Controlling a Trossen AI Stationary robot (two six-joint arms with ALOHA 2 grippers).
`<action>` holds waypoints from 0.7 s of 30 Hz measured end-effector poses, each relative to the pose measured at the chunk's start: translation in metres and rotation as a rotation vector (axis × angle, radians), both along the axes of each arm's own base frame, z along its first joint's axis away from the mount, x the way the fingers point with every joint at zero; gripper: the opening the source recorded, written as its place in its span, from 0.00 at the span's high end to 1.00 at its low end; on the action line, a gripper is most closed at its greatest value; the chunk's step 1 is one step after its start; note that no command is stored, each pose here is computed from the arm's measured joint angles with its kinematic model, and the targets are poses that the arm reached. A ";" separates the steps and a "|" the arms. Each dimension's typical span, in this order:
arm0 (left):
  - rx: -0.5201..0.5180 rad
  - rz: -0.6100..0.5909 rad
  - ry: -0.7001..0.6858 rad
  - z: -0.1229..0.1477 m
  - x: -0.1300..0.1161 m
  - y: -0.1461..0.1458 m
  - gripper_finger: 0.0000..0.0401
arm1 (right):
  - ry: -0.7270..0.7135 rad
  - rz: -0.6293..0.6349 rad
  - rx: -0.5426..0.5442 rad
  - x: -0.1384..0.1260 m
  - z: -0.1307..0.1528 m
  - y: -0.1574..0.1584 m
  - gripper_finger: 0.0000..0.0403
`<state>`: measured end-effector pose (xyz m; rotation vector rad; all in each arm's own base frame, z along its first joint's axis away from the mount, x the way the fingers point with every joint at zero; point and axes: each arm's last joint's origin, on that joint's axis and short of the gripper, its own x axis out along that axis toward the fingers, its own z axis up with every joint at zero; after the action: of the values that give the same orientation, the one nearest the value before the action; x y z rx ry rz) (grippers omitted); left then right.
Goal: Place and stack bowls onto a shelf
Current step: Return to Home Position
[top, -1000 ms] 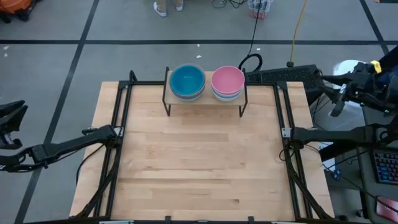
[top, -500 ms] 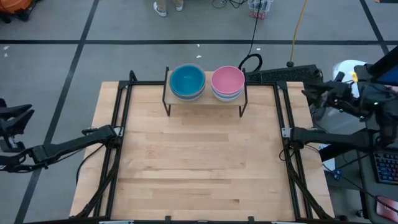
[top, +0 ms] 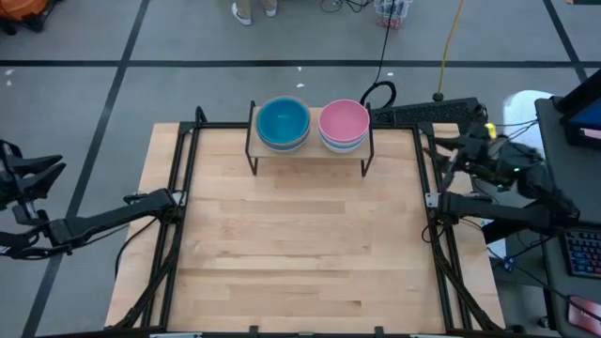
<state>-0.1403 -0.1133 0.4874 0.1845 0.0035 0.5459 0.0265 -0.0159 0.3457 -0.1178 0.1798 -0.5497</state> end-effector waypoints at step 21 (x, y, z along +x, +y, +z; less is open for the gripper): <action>0.001 -0.042 0.000 0.000 0.001 -0.001 0.78 | -0.017 -0.008 0.023 0.048 -0.110 -0.013 0.65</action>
<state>-0.1397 -0.1143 0.4874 0.1850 -0.0002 0.5043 0.0745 -0.0286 0.2359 -0.0904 0.1695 -0.5568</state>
